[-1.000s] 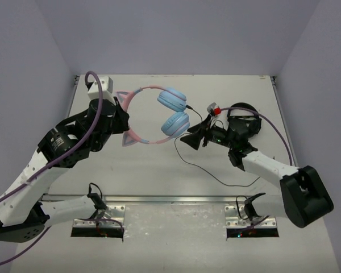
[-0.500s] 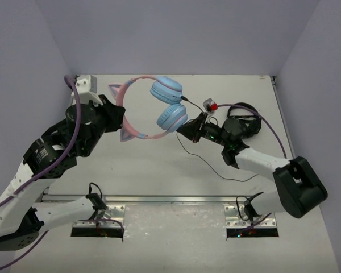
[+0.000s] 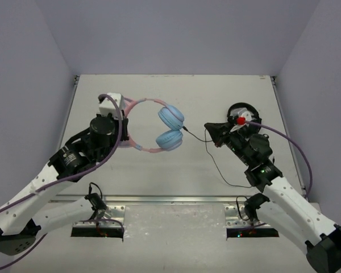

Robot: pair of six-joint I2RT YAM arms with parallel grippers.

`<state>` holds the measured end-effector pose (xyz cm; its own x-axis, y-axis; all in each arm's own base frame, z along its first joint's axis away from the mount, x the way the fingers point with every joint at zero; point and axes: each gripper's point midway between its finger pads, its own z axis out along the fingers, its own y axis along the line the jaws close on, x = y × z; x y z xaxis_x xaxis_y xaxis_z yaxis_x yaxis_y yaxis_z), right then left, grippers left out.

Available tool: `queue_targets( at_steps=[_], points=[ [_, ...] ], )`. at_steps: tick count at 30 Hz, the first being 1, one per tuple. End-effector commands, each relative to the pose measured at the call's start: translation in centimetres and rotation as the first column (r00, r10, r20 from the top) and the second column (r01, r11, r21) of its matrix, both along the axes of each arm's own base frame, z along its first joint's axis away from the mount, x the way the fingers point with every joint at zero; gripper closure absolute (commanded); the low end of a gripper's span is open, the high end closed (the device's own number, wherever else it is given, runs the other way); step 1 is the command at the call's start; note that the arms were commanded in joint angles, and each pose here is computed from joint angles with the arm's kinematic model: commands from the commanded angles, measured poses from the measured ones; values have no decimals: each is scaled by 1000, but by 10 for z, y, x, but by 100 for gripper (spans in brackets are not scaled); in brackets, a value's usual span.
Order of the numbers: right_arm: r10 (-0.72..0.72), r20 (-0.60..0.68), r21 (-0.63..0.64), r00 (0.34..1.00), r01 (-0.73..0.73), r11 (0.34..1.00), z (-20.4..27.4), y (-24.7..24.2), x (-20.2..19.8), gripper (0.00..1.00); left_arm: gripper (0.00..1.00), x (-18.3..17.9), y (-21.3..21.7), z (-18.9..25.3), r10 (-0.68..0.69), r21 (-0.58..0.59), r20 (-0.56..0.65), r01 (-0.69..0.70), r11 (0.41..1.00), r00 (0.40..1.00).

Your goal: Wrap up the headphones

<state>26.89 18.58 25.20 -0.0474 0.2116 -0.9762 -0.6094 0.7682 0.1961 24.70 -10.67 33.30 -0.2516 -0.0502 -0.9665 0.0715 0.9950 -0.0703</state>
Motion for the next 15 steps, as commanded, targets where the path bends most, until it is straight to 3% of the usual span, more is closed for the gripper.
queue_targets(
  at_steps=[1,4,11,15],
  points=[
    [-90,25,-142,996,92,986,20,-17,11,99,99,10,-47,10,-220,28,54,219,975,974],
    [-37,-5,-247,999,35,968,24,-10,11,99,100,13,-69,-24,-308,74,-16,309,948,951],
    [24,-27,-366,999,-33,930,35,-6,9,99,100,5,-89,-34,-424,77,-53,427,901,904],
    [148,-43,-367,988,-153,918,46,13,-1,99,100,-15,-128,-57,-619,23,-144,628,778,772]
  ],
)
